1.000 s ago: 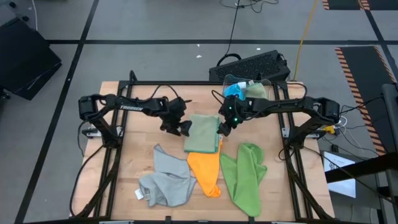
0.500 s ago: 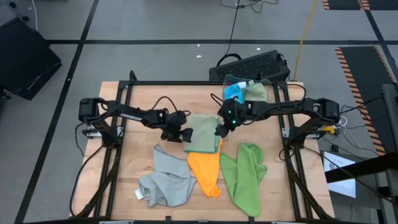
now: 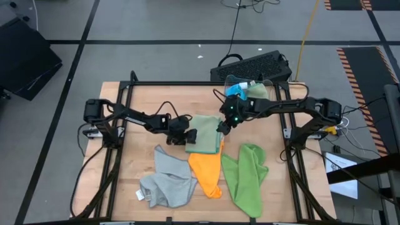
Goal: Fold microfiber towels
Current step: Fold the light green microfiber towel
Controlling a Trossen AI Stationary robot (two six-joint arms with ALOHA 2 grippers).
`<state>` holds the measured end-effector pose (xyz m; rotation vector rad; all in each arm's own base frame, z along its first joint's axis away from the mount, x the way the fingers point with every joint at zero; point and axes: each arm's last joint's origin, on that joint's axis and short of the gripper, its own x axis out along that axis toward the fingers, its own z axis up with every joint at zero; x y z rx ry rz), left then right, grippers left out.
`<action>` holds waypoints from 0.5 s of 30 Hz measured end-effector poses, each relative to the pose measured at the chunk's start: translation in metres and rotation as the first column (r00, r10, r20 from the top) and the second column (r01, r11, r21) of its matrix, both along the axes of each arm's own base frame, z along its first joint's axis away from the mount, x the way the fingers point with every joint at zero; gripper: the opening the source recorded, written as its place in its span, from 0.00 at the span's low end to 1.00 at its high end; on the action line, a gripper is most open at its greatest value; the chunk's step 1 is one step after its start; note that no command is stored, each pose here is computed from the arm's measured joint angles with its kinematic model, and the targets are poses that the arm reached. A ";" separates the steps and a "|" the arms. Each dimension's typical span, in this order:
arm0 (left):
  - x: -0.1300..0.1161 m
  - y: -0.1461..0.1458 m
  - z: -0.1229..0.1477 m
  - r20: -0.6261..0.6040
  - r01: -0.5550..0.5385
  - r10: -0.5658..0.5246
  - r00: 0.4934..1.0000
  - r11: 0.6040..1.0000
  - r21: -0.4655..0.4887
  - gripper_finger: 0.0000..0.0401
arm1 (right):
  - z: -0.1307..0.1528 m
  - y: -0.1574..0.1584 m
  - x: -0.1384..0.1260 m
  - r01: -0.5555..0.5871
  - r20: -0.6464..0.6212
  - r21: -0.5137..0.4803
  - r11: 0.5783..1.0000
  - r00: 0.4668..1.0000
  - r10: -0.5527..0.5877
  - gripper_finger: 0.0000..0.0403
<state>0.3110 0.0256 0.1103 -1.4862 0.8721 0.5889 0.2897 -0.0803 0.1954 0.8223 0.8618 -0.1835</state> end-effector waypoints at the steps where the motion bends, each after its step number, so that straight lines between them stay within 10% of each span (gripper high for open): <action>1: 0.000 -0.001 -0.002 -0.003 0.002 -0.002 1.000 1.000 0.020 0.47 | 0.000 -0.003 -0.001 0.003 0.001 -0.005 1.000 1.000 -0.003 0.49; 8: 0.001 -0.002 -0.004 0.011 0.103 -0.107 0.994 0.976 0.193 0.06 | 0.002 -0.018 -0.003 0.042 0.037 -0.024 0.999 0.998 -0.041 0.49; 15: -0.008 0.013 0.005 -0.009 0.233 -0.235 0.972 0.954 0.187 0.03 | 0.014 -0.018 0.009 0.076 0.184 0.016 0.997 0.980 -0.078 0.49</action>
